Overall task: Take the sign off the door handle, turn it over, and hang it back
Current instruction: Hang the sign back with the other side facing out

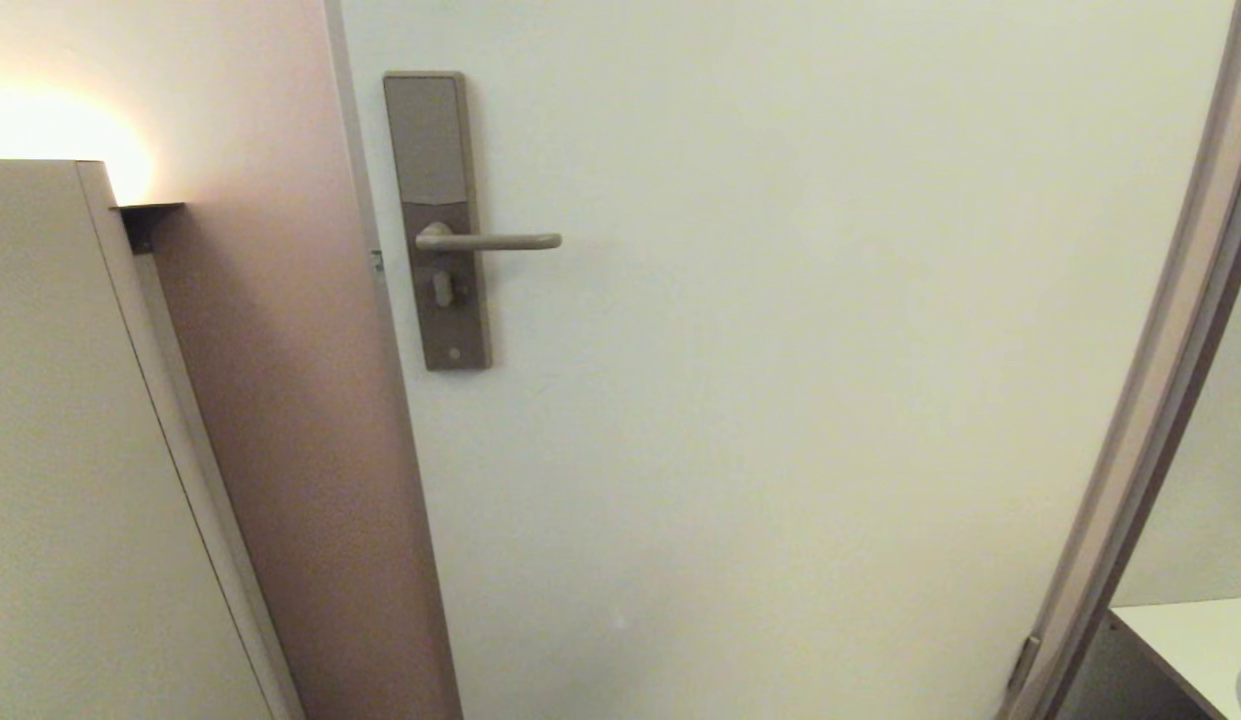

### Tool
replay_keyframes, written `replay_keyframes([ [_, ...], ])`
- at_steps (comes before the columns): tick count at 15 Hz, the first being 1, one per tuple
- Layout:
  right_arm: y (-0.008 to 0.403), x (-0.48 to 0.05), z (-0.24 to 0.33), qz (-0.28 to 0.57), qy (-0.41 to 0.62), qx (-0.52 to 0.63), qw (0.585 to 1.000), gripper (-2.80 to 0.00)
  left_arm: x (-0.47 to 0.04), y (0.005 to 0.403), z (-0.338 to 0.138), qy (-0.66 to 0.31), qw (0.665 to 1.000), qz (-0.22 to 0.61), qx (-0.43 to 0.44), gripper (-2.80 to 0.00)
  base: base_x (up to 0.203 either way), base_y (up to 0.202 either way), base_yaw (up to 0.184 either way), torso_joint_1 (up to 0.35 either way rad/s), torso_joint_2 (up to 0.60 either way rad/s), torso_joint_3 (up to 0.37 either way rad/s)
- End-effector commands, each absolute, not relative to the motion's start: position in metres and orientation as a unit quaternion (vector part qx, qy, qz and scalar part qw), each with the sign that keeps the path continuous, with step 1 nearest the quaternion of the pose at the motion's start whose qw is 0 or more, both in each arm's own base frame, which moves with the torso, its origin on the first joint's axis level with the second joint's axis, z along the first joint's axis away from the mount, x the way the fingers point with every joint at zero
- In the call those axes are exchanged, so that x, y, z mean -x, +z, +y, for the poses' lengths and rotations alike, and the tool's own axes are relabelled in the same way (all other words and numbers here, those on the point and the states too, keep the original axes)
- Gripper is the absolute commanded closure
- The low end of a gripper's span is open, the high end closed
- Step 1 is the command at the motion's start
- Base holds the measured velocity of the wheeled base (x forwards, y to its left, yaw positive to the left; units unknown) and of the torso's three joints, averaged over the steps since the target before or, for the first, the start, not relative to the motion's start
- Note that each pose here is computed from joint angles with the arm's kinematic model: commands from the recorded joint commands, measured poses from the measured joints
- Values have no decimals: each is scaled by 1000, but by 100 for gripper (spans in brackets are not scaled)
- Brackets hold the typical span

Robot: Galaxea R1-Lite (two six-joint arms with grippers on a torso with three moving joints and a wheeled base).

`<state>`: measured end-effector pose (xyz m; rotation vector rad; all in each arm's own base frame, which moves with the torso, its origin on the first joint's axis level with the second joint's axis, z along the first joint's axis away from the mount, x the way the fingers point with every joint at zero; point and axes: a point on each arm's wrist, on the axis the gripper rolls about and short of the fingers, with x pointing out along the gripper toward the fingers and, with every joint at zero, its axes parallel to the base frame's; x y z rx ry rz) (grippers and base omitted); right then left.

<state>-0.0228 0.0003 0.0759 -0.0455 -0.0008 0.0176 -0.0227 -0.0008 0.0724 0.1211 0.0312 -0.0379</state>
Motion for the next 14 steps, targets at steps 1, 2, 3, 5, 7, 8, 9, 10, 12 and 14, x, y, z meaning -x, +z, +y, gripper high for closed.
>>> replay_keyframes([
  [1, 76, 23, 0, -1, 9, 23, 1000, 0, 23, 72, -1, -19, 998, 14, -60, 0, 0, 0, 0, 0, 0, 0],
  [2, 76, 23, 0, 0, 9, 23, 1000, 0, 23, 72, -1, -18, 998, 14, -59, 0, 0, 0, 0, 0, 0, 0],
  [3, 76, 23, 0, 0, 9, 23, 1000, 0, 23, 72, -1, -19, 998, 14, -59, 0, 0, 0, 0, 0, 0, 0],
  [5, 76, 23, 0, 0, 9, 23, 1000, 0, 23, 72, -1, -19, 998, 14, -59, 0, 2, 134, -10, 9, 7, 4],
  [7, 76, 23, 0, 0, 9, 23, 1000, 0, 23, 72, -1, -19, 998, 14, -58, 0, 0, 188, -8, -1, 3, 3],
  [8, 76, 23, 0, 0, 9, 23, 1000, 0, 23, 72, -1, -18, 998, 14, -58, 0, 0, 190, -11, 8, 2, 6],
  [9, 76, 23, 0, -1, 9, 23, 1000, 0, 23, 72, -1, -18, 998, 14, -58, 0, 0, 185, -12, 4, 0, -1],
  [10, 76, 23, 0, 0, 9, 23, 1000, 0, 23, 72, -1, -18, 998, 14, -58, 0, 0, 191, -9, 2, 0, 0],
  [12, 76, 23, 0, 0, 9, 23, 1000, 0, 23, 72, -1, -18, 998, 14, -58, 0, 0, 165, -7, 6, 2, 4],
  [14, 76, 23, 0, 0, 9, 23, 1000, 0, 23, 72, -1, -18, 998, 14, -59, 0, 0, 41, -2, 4, 3, -1],
])
